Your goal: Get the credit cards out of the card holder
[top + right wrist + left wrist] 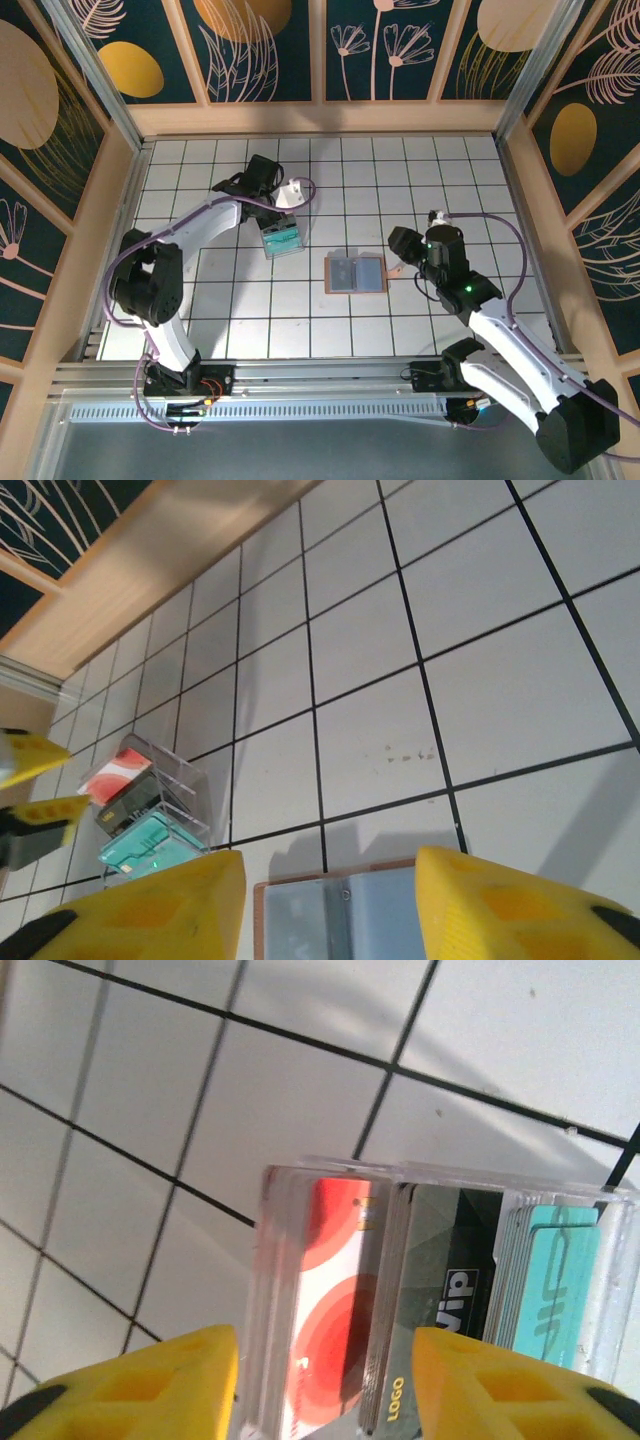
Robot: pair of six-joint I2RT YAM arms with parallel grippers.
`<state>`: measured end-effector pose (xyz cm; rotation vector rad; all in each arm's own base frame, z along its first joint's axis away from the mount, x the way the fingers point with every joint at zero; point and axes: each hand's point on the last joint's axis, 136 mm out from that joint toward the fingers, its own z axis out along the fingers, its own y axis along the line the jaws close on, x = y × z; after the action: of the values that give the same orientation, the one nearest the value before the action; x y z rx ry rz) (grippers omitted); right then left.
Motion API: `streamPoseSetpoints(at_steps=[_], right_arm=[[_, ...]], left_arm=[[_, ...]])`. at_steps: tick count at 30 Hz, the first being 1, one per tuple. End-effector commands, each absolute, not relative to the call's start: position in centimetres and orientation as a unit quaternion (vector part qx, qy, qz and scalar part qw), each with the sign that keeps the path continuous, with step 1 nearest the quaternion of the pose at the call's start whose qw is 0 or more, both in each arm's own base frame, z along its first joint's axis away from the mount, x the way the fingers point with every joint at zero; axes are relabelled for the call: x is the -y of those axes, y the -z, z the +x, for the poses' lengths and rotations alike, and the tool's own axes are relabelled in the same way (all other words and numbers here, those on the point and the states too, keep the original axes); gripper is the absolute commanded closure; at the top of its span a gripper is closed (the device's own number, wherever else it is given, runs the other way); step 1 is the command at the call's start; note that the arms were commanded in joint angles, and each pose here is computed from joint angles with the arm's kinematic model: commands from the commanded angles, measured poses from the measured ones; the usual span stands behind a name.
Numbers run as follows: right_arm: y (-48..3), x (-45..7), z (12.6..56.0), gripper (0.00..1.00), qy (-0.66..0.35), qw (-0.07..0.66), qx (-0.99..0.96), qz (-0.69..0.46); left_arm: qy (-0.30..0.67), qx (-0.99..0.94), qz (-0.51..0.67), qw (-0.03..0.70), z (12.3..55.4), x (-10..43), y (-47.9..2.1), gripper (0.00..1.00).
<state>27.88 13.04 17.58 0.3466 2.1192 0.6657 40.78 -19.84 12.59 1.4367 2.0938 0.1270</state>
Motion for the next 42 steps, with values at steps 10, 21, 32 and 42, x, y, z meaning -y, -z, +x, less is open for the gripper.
streamPoseSetpoints(at_steps=[10, 21, 32, 42], right_arm=[[-14.9, -18.2, 27.6, 0.58, -0.215, 0.376, -0.898, 0.076], [-9.8, -23.4, 25.7, 0.63, -0.111, 0.283, -0.953, -0.014], [-5.7, -27.8, 24.8, 0.59, -0.074, 0.226, -0.968, -0.083], [-3.6, -27.4, 24.6, 0.48, -0.062, 0.2, -0.974, -0.088]], left_arm=[[0.023, -0.817, 0.316, 0.482, 39.4, 18.5, -24.5, 0.01], [0.194, -0.829, 0.064, 0.521, 35.9, 17.0, -24.2, 0.01], [0.222, -0.818, -0.02, 0.53, 35.1, 15.6, -22.6, 0.01], [0.217, -0.825, -0.024, 0.522, 35.3, 15.5, -21.7, 0.01]])
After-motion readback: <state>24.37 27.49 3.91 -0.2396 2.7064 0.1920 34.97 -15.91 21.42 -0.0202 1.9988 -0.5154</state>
